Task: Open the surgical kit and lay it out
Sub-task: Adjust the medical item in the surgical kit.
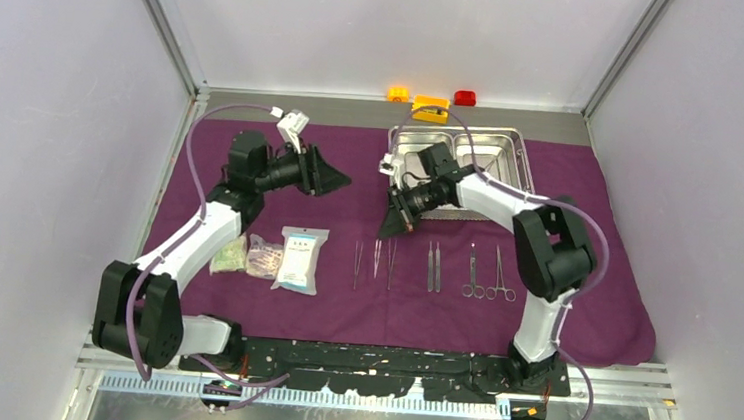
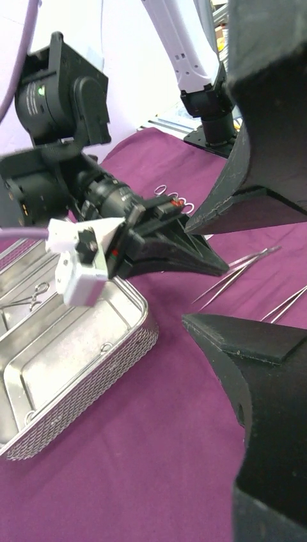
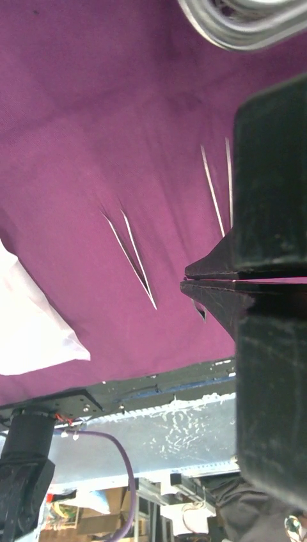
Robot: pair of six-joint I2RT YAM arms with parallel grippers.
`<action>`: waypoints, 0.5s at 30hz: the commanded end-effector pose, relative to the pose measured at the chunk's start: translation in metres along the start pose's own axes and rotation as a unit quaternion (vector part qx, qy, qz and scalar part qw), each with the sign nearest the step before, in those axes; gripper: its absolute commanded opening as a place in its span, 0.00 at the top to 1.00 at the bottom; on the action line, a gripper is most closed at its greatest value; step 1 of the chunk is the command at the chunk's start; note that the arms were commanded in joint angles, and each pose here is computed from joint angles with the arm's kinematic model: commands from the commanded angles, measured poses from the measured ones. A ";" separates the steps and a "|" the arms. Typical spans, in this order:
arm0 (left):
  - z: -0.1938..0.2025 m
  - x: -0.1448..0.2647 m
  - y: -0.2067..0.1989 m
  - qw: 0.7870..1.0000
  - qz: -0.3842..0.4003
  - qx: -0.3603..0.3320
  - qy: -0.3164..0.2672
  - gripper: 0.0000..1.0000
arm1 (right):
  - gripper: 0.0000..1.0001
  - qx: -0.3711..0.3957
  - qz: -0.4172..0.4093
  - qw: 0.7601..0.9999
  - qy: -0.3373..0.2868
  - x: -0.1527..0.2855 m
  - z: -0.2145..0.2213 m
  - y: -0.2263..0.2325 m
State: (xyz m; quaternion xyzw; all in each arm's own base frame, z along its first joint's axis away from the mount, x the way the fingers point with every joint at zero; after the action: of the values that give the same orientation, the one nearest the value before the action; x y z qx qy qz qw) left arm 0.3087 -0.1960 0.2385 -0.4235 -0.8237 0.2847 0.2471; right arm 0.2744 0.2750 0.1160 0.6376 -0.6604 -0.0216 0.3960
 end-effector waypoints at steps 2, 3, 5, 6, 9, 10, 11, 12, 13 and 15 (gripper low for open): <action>-0.025 0.008 -0.016 1.000 0.010 -0.020 -0.022 0.49 | 1.00 0.042 -0.016 0.999 0.016 -0.018 -0.009 -0.014; -0.026 0.007 -0.016 1.000 0.009 -0.020 -0.023 0.49 | 1.00 0.037 -0.020 0.999 0.020 -0.024 -0.007 -0.017; -0.026 0.006 -0.014 1.000 0.008 -0.017 -0.022 0.49 | 1.00 0.031 -0.027 0.999 0.024 -0.030 -0.003 -0.021; -0.026 0.006 -0.013 1.000 0.007 -0.016 -0.022 0.49 | 1.00 0.028 -0.029 0.999 0.026 -0.033 -0.001 -0.023; -0.026 0.005 -0.013 1.000 0.012 -0.011 -0.021 0.49 | 0.99 0.023 -0.034 0.999 0.028 -0.038 0.002 -0.024; -0.026 0.004 -0.014 1.000 0.013 -0.010 -0.022 0.49 | 1.00 0.020 -0.034 0.999 0.028 -0.039 0.003 -0.025; -0.026 0.004 -0.014 1.000 0.015 -0.009 -0.022 0.49 | 0.99 0.019 -0.035 0.999 0.029 -0.041 0.004 -0.025; -0.027 0.004 -0.014 1.000 0.015 -0.009 -0.023 0.49 | 0.99 0.017 -0.036 0.999 0.029 -0.042 0.005 -0.024; -0.027 0.004 -0.014 1.000 0.015 -0.008 -0.023 0.49 | 0.99 0.016 -0.038 0.999 0.030 -0.042 0.006 -0.024; -0.026 0.004 -0.013 1.000 0.015 -0.008 -0.024 0.49 | 0.99 0.013 -0.038 0.999 0.030 -0.044 0.007 -0.024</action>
State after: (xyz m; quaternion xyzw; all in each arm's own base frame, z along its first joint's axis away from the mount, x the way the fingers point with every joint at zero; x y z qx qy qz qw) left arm 0.3124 -0.1924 0.2474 -0.4178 -0.8241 0.2928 0.2463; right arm 0.2805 0.2944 0.0650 0.6502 -0.6229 -0.0098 0.4349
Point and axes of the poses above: each gripper's point midway between its finger pads, its own x axis back along the fingers, its own y axis along the line the jaws close on, z = x × y, the point moved 3 cm from there along x, back along the fingers, and after that the axes turned 9 degrees about x, right-handed, at the moved point
